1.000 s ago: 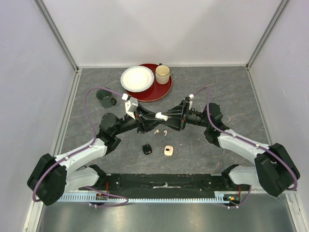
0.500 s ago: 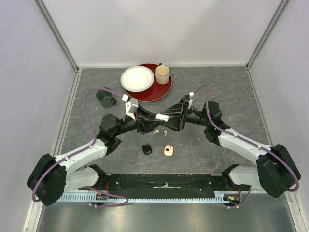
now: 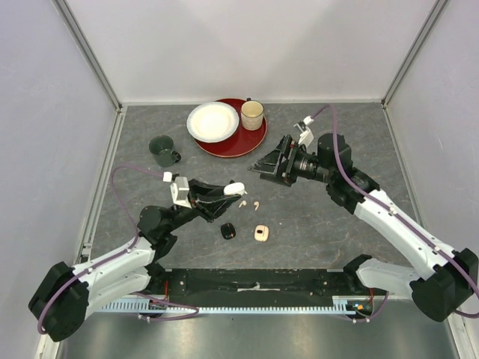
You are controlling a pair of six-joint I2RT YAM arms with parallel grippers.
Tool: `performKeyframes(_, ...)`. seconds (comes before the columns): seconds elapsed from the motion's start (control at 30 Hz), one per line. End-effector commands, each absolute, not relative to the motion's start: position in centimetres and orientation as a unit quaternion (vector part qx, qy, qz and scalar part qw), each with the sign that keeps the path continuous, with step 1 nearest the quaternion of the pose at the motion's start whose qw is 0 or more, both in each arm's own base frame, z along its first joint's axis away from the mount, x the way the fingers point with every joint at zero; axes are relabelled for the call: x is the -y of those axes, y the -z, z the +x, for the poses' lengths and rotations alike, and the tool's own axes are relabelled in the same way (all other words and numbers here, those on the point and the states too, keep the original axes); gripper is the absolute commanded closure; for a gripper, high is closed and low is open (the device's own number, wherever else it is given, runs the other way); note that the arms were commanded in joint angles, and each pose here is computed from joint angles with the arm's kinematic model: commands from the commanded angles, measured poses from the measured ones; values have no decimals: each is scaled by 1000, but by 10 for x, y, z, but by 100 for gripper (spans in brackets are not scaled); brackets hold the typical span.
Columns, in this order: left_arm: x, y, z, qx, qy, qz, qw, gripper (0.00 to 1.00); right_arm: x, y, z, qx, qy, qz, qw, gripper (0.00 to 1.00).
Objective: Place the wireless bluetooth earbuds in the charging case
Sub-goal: Pick up the charging case at the center of the board, then open the charging case.
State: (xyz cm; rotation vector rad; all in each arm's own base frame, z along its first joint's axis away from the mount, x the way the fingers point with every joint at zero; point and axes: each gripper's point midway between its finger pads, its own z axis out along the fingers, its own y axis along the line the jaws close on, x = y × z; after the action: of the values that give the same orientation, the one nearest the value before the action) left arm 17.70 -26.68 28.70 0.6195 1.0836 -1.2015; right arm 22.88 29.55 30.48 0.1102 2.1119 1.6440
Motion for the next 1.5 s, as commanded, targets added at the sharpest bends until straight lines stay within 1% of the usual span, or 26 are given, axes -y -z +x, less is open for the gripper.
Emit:
performKeyframes(0.0,242,-312,176,-427,493,243,718,98,-259,-288,241,-826,-442,-55,346,7)
performKeyframes(0.13,234,-310,170,-422,482,244,728,98,-261,-294,228,-817,-437,-118,357,8)
performKeyframes(0.27,230,-302,167,-426,468,255,731,98,-278,-302,209,-805,-441,-179,354,8)
performKeyframes(0.5,228,-299,161,-430,462,268,728,98,-305,-324,191,-779,-456,-229,365,7)
performKeyframes(0.63,231,-297,158,-431,469,276,720,98,-324,-319,181,-778,-454,-253,354,8)
performKeyframes(0.9,236,-297,152,-427,481,294,707,98,-344,-306,178,-786,-440,-254,352,8)
performKeyframes(0.97,237,-298,149,-424,485,299,704,98,-346,-310,180,-781,-448,-246,358,8)
performKeyframes(1.13,241,-295,144,-425,495,313,690,98,-349,-314,182,-775,-459,-236,365,8)
performKeyframes(1.47,241,-302,136,-414,503,325,685,98,-347,-298,189,-793,-439,-217,363,8)
